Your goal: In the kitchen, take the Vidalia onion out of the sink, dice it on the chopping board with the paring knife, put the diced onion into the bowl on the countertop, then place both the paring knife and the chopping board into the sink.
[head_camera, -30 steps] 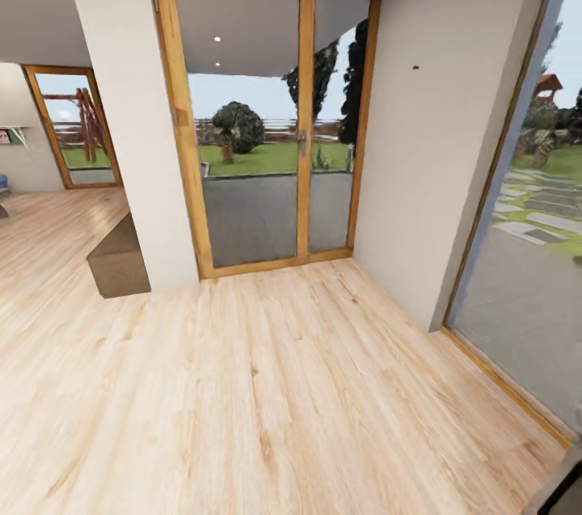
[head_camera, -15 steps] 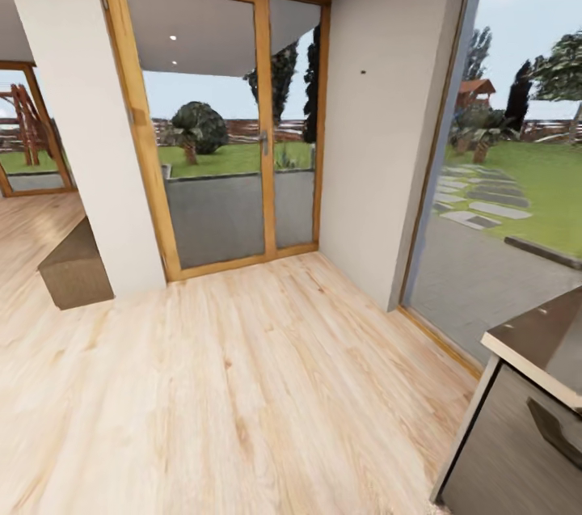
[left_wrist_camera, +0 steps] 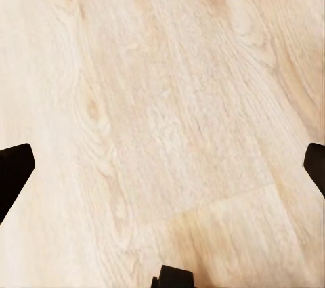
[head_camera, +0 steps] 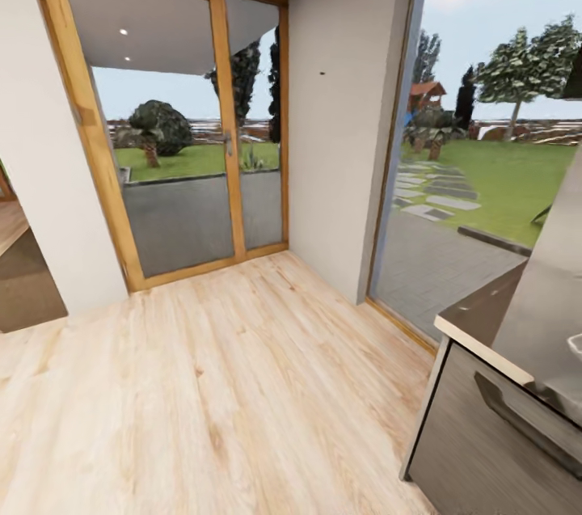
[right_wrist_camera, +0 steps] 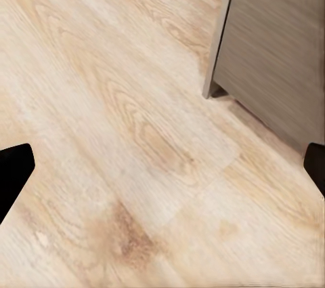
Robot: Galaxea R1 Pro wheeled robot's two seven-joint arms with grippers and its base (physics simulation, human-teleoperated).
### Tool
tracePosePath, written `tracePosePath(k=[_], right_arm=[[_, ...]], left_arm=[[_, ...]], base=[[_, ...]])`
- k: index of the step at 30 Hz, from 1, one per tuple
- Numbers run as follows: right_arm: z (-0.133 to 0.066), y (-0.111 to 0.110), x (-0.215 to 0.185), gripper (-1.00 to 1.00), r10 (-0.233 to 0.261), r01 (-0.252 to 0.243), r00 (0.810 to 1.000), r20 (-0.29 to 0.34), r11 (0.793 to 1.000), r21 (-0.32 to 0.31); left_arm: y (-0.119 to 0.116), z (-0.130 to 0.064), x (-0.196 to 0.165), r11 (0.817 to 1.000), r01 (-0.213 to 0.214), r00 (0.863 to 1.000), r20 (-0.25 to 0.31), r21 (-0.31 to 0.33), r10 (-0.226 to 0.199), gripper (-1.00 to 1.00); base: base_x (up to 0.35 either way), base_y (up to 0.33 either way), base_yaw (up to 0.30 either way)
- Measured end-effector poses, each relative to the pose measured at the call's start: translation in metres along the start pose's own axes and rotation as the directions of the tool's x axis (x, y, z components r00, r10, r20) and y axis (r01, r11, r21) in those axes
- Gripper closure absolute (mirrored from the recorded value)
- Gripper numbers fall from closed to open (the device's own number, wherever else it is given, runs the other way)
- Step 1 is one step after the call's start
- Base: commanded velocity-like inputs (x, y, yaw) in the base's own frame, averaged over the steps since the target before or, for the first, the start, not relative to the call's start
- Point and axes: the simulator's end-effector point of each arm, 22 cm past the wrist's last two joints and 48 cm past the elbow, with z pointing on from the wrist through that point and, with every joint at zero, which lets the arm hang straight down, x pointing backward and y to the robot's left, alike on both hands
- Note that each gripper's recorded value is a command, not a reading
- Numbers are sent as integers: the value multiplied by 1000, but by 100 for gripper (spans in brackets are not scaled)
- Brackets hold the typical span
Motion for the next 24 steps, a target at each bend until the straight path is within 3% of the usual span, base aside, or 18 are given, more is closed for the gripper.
tracePosePath(k=[24], right_arm=[[0, 0, 0, -100, 0, 0, 1000, 0, 1000, 0]], left_arm=[[0, 0, 0, 1000, 0, 1000, 0, -1, 0, -100]], base=[[0, 0, -275]])
